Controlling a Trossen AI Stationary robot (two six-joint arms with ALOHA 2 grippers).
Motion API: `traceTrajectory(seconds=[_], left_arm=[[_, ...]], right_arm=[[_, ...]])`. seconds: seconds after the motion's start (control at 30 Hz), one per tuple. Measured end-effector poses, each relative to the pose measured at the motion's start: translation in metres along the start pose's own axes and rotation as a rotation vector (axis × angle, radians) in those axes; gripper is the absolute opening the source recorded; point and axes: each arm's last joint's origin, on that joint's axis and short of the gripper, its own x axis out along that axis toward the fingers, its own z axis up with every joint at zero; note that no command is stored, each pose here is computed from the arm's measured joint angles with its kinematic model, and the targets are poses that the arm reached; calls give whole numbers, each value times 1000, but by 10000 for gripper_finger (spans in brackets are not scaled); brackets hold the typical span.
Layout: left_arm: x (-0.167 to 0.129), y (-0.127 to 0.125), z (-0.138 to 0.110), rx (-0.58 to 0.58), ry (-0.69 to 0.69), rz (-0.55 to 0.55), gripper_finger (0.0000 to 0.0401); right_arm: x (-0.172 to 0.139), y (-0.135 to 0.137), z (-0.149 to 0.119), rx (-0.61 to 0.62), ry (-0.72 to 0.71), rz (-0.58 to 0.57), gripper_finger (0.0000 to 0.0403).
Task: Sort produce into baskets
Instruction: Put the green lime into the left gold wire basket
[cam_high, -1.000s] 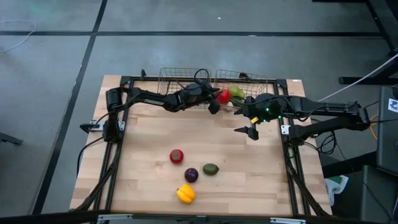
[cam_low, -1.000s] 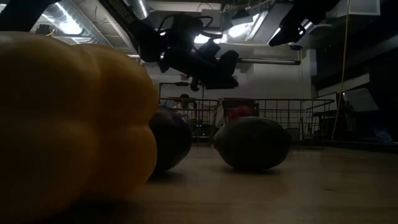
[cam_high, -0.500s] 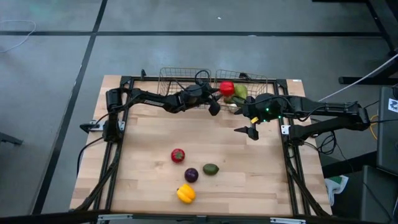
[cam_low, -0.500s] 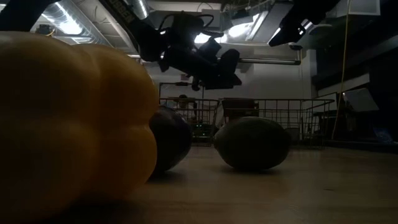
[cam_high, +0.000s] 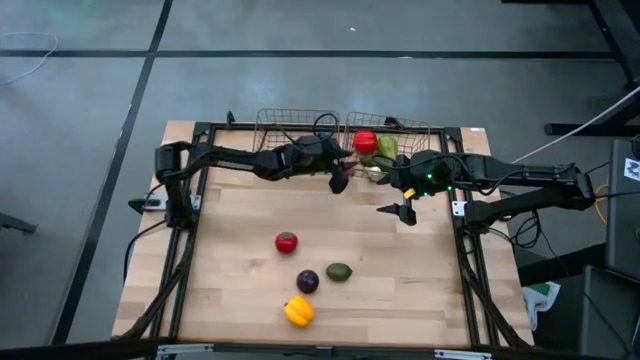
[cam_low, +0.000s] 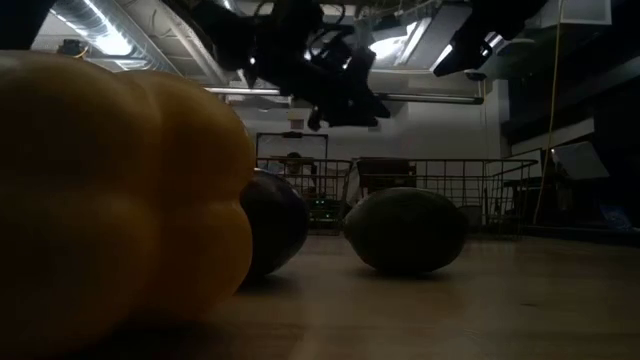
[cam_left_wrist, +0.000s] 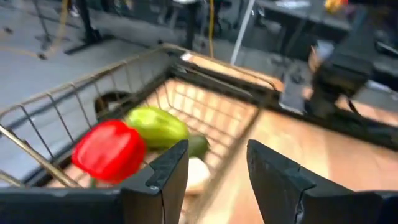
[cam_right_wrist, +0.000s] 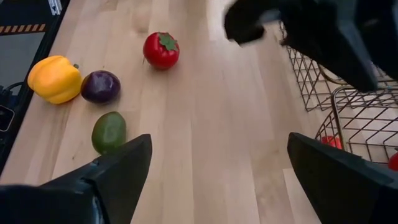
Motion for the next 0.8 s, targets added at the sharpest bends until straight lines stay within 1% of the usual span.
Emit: traceTrajectory(seconds=[0.17,0.33,0.53,0.67,0.8], left_arm=[[-24,-20,6,30,119,-90,159],[-46,-48,6,64,217,-201,159],[-65,-83,-8,120,341,-295,159],[-75,-102,-17,156,394,-340,159],[-83,-116,-24,181,431,-373,159]], right_arm=[[0,0,0,0,1,1,374],[2,0,0,1,6,1,374],[11,0,0,5,34,50,374],[21,1,-1,14,67,96,374],[32,1,-2,79,108,145,374]])
